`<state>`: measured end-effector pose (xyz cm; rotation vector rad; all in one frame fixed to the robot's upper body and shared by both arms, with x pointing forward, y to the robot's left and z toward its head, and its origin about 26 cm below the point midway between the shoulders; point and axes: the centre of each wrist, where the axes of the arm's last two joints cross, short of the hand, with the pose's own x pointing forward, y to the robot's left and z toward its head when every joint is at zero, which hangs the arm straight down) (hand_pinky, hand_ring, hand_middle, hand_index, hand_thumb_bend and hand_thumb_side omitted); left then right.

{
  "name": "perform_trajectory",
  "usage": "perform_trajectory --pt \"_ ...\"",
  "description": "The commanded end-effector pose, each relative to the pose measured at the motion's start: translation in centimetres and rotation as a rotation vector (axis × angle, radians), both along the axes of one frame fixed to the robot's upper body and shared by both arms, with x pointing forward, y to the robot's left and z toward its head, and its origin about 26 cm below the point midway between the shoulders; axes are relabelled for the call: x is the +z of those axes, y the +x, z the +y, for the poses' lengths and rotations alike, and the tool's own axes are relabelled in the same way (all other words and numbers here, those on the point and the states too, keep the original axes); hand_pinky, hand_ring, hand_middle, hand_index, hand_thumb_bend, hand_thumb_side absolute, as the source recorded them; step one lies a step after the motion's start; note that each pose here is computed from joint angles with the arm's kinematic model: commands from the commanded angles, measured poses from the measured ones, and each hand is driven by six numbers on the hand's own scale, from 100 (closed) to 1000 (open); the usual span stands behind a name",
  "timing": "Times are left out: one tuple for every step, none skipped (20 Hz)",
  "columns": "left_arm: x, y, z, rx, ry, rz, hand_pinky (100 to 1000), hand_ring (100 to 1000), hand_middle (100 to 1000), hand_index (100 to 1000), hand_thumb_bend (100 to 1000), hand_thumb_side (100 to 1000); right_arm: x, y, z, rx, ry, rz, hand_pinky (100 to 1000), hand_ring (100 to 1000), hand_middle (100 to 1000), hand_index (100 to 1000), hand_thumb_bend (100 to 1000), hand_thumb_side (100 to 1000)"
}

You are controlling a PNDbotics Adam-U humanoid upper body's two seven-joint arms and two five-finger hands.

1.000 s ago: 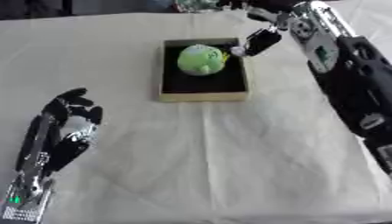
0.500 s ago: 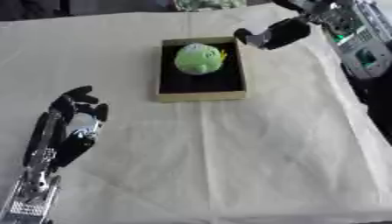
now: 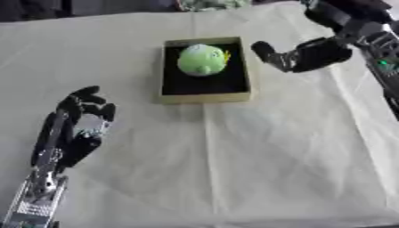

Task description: Pick up objects on the table and place them in the box.

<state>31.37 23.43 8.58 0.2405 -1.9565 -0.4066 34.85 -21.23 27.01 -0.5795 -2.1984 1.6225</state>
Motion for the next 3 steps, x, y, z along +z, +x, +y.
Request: perform_trajectory --pt "0.68 0.02 0.21 0.005 0.007 -0.022 833 571 626 831 394 546 0.49 -0.94 -0.30 0.013 0.003 -0.022 826 805 839 951 173 417" --pt "0.65 0.02 0.23 0.005 0.007 -0.021 833 571 626 831 393 545 0.09 -1.05 -0.33 0.017 0.006 -0.010 825 804 837 949 168 417" --pt "0.61 0.01 0.25 0.006 0.007 -0.020 833 571 626 831 394 546 -0.29 -1.16 -0.35 0.023 0.012 0.001 822 801 834 947 158 415"
